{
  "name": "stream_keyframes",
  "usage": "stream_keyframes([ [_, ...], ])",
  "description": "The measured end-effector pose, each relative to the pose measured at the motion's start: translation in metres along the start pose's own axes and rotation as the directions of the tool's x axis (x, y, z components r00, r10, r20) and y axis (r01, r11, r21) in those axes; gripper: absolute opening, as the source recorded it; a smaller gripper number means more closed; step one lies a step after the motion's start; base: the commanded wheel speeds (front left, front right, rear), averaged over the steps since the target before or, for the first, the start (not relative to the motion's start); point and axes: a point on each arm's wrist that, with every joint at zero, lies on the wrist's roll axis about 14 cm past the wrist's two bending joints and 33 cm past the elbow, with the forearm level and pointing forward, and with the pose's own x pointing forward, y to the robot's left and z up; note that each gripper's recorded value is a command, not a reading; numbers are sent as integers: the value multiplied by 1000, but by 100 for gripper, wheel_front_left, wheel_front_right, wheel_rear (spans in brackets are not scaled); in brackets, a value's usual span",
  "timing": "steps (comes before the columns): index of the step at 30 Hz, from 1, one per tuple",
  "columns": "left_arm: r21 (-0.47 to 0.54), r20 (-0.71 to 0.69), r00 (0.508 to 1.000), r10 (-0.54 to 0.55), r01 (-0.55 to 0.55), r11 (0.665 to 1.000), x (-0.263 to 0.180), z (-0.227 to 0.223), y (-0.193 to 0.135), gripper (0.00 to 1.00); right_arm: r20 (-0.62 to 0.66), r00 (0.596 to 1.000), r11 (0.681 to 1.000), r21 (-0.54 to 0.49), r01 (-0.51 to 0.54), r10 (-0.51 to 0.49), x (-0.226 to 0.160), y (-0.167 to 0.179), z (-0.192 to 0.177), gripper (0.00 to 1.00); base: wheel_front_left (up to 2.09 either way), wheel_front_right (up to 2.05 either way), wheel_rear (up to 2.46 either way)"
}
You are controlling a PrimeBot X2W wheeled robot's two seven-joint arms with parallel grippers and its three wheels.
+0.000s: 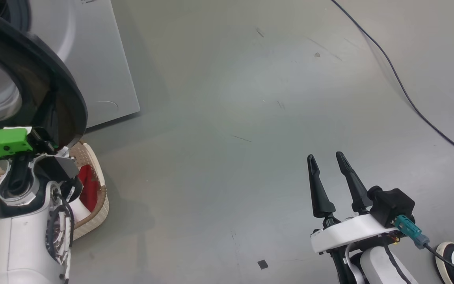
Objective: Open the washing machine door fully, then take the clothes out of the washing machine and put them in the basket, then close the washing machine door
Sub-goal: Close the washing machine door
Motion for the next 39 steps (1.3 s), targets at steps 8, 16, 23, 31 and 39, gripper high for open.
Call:
stream_keyframes([
  [8,159,-86,996,15,-1,987,-15,-22,8,0,19,999,999,-3,-43,43,8,11,5,100,0,0,0],
  [16,513,-144,986,82,3,858,-53,-22,32,0,19,994,994,-17,-107,107,17,26,4,100,0,0,0],
  [23,737,-81,994,69,13,675,-89,5,32,0,11,981,981,-25,-194,194,25,47,0,100,0,0,0],
  [31,869,82,995,-62,-41,494,-125,45,4,0,14,961,960,-29,-277,278,35,71,1,100,0,0,0],
  [39,931,201,959,-199,-124,344,-168,75,-19,0,-6,934,934,-21,-357,357,38,99,-8,100,0,0,0],
])
